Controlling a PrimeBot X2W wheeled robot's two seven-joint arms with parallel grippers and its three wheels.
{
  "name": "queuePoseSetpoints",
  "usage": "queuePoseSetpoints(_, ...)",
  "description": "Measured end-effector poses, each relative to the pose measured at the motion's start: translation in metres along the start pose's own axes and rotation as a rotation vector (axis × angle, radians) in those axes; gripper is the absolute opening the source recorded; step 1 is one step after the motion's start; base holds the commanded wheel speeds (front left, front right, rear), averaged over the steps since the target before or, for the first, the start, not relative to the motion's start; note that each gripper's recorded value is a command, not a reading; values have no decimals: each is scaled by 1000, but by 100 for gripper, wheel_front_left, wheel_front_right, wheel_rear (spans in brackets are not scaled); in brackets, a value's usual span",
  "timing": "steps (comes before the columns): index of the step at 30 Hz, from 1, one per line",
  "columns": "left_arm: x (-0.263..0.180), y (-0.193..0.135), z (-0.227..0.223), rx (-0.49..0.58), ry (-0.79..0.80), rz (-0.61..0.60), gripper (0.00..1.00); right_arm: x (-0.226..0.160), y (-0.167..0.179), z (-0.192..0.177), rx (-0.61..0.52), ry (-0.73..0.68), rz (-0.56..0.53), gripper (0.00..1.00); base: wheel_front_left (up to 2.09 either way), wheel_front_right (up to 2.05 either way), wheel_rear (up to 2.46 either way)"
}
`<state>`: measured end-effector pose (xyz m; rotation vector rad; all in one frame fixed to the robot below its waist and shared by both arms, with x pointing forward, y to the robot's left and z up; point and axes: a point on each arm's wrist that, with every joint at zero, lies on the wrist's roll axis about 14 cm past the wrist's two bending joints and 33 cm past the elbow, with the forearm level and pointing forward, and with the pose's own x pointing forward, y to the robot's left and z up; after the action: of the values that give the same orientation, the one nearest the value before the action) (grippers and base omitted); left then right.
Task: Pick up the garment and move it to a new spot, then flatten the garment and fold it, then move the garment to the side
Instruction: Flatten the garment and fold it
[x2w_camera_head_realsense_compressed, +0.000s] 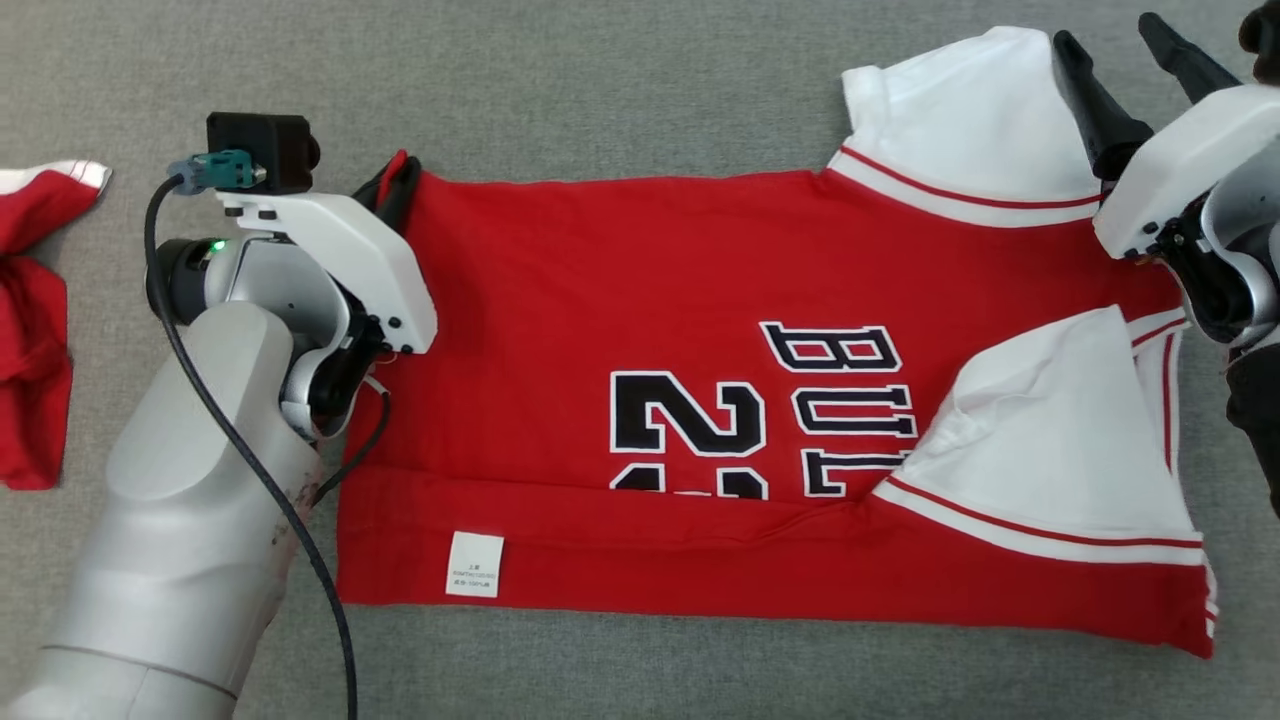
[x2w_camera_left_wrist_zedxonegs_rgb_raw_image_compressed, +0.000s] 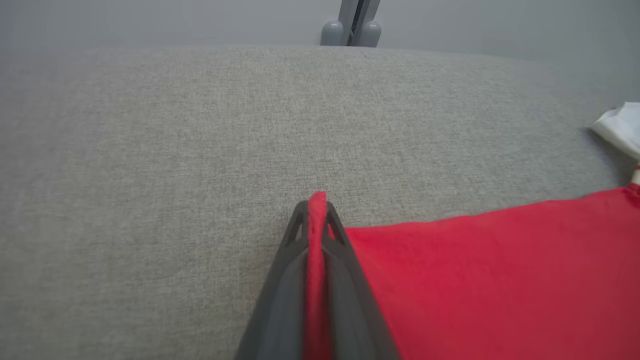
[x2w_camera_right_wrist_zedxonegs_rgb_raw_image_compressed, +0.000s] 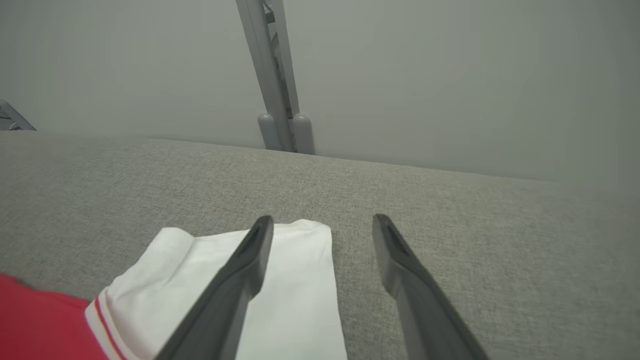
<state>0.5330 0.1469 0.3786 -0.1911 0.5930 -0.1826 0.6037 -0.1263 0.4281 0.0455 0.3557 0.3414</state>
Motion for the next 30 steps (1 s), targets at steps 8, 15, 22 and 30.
queuePoseSetpoints(8, 7, 7, -10, 8, 16, 7, 0, 32, 8, -47, -37, 198, 43, 100, 0, 0, 0)
queuePoseSetpoints(15, 11, 9, -8, 4, -3, 5, 0, 37, 13, -47, -59, 202, 77, 0, 0, 0, 0)
queuePoseSetpoints(22, 3, 14, 7, -7, -85, 7, 0, 28, 15, -16, -66, 74, 117, 0, 0, 0, 0)
queuePoseSetpoints(30, -26, 10, 13, -51, -170, -25, 0, -13, 16, -8, -113, -14, 189, 0, 0, 0, 0)
